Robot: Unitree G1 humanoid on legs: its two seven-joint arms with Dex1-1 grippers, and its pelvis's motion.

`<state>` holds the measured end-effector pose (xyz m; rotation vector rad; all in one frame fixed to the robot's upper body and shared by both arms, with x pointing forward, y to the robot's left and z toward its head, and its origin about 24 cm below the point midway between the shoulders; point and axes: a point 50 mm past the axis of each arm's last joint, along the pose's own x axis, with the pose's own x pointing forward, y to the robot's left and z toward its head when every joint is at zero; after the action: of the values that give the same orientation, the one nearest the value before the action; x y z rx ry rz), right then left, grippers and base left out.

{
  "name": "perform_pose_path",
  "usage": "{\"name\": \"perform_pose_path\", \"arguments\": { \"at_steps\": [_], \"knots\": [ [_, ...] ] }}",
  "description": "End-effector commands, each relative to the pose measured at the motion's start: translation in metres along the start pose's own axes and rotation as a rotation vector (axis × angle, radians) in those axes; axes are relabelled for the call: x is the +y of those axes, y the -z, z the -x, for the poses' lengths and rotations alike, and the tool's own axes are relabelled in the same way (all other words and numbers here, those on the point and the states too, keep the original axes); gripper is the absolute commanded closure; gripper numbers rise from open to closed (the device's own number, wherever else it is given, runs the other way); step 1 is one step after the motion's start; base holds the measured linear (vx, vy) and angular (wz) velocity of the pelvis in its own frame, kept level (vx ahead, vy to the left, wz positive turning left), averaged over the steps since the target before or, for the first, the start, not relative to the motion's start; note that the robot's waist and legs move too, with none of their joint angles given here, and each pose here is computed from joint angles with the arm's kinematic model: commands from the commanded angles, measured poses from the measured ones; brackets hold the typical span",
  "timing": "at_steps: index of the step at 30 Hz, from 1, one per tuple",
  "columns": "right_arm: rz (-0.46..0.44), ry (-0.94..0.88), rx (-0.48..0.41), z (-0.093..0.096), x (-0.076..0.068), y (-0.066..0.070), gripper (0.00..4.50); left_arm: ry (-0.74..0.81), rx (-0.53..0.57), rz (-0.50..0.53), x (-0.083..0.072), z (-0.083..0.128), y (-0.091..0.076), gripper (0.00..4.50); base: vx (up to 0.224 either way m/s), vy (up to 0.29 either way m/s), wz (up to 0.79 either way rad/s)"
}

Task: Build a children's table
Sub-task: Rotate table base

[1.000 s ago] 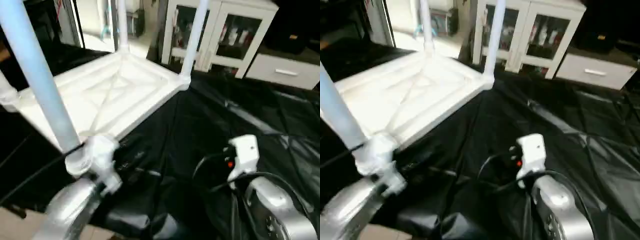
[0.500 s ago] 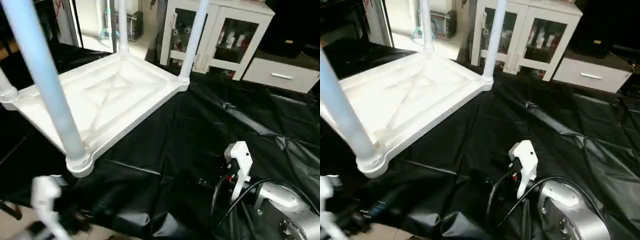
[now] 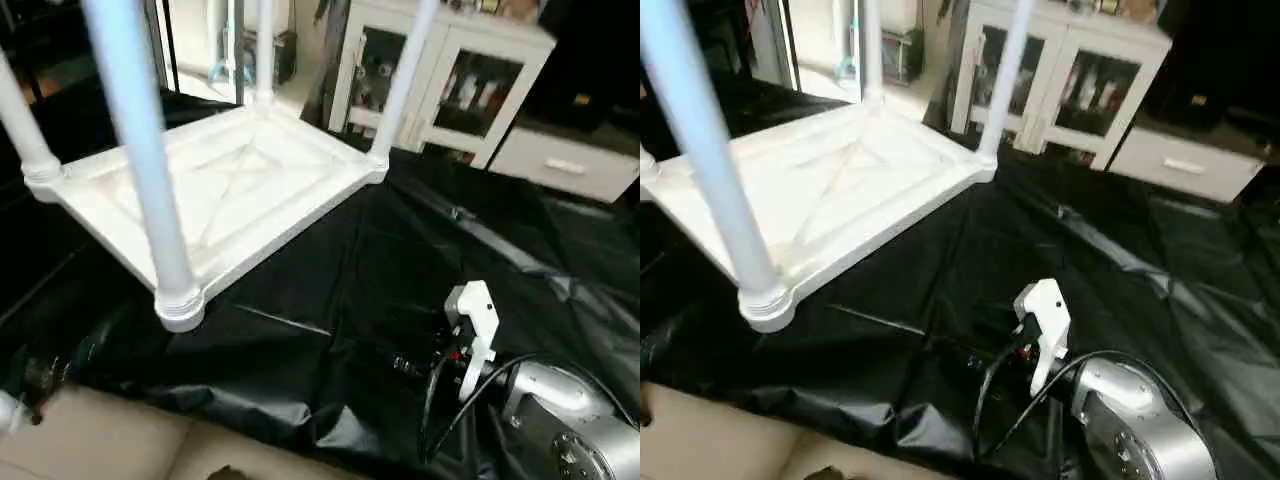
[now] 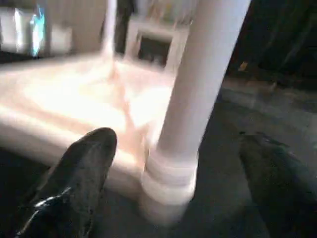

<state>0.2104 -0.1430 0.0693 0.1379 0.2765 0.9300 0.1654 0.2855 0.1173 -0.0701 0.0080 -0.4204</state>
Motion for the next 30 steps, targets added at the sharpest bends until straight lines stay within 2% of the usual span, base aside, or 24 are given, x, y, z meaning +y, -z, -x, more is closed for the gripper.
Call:
{"name": "perform_pose_path", "arguments": {
  "at_steps": [1,4,9,11,17,20,21,22,23,24,25,26,28,29,30],
  "knots": [
    [0.018,0.029,-0.008,0.002,-0.004,-0.002,0.0,0.042,0.011,0.012,-0.009,-0.015,0.002,0.09,0.0,0.0,0.0],
    [0.014,0.046,-0.022,0.001,-0.005,-0.004,0.0,-0.03,0.029,-0.042,-0.001,-0.03,0.007,0.09,0.0,0.0,0.0],
    [0.006,0.051,-0.028,0.001,-0.004,-0.003,0.0,-0.012,-0.02,-0.031,0.004,-0.045,0.006,0.09,0.0,0.0,0.0],
    [0.004,0.058,-0.029,0.002,-0.004,-0.002,0.0,0.032,-0.044,-0.015,0.001,-0.058,0.004,0.09,0.0,0.0,0.0],
    [0.004,0.061,-0.03,0.001,-0.004,-0.002,0.0,0.094,-0.041,-0.017,-0.005,-0.072,0.004,0.09,0.0,0.0,0.0],
    [0.006,0.056,-0.027,0.0,-0.002,-0.001,0.0,0.233,-0.044,-0.002,-0.026,-0.092,0.004,0.09,0.0,0.0,0.0],
    [0.003,0.056,-0.027,0.001,-0.002,-0.001,0.0,0.301,-0.048,0.024,-0.038,-0.1,0.004,0.09,0.0,0.0,0.0],
    [0.003,0.056,-0.027,0.001,-0.002,-0.001,0.0,0.301,-0.048,0.024,-0.038,-0.1,0.004,0.09,0.0,0.0,0.0],
    [0.004,0.056,-0.024,0.002,-0.002,-0.001,0.0,0.352,-0.044,0.039,-0.047,-0.105,0.003,0.09,0.0,0.0,0.0],
    [0.004,0.059,-0.012,0.005,-0.002,0.002,0.0,0.471,-0.044,0.06,-0.072,-0.118,0.003,0.09,0.0,0.0,0.0],
    [0.004,0.059,-0.012,0.005,-0.002,0.002,0.0,0.471,-0.044,0.06,-0.072,-0.118,0.003,0.09,0.079,-0.01,0.03],
    [0.003,0.062,-0.005,0.007,-0.003,0.003,0.0,0.529,-0.049,0.063,-0.085,-0.127,0.002,0.09,0.079,-0.01,0.03],
    [0.002,0.065,0.003,0.008,-0.003,0.004,0.0,0.59,-0.062,0.068,-0.101,-0.14,0.0,0.09,0.084,-0.018,0.06],
    [0.004,0.061,0.015,0.01,-0.003,0.006,0.0,0.661,-0.086,0.078,-0.122,-0.161,-0.001,0.09,0.081,-0.018,0.06],
    [0.004,0.061,0.015,0.01,-0.003,0.006,0.0,0.661,-0.086,0.078,-0.122,-0.161,-0.001,0.09,0.073,-0.011,0.05]
  ]
}}
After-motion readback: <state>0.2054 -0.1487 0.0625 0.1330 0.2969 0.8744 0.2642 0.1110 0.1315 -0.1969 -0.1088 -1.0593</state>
